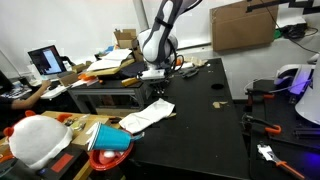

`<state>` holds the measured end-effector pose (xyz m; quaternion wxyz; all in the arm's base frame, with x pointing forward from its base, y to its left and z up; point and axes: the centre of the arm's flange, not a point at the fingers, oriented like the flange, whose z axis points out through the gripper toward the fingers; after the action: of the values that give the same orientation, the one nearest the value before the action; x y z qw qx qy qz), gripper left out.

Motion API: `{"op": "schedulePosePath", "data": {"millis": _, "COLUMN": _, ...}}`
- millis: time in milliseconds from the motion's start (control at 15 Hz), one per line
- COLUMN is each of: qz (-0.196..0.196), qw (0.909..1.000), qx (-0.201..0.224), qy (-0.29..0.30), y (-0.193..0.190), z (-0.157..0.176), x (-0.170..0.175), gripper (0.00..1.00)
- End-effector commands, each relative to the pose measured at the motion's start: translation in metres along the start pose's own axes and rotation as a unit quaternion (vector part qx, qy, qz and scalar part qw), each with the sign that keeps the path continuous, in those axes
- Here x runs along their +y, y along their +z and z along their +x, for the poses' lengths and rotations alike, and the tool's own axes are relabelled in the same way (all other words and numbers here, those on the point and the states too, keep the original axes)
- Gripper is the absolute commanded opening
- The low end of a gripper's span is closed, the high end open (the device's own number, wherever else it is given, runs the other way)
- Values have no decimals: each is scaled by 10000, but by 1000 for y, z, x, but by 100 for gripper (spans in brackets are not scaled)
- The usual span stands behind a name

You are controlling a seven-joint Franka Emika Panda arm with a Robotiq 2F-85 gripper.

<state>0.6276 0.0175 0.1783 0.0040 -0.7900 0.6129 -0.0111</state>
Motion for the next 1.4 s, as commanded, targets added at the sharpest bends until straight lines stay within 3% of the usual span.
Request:
{"op": "schedulePosePath", "data": {"millis": 0, "qz": -42, "qw": 9999, "qx": -110, "qy": 71, "y": 20, "z": 8, "x": -13, "gripper": 0}}
{"op": "schedulePosePath", "data": {"millis": 733, "qz": 78, "qw": 9994, "qx": 39, "qy": -339, "y": 51, "z": 17, "x": -16, "gripper": 0}}
{"op": "schedulePosePath", "data": {"millis": 1333, "qz": -300, "qw": 9967, "qx": 599, "qy": -458, "y": 58, "z": 70, "x": 39, "gripper": 0}}
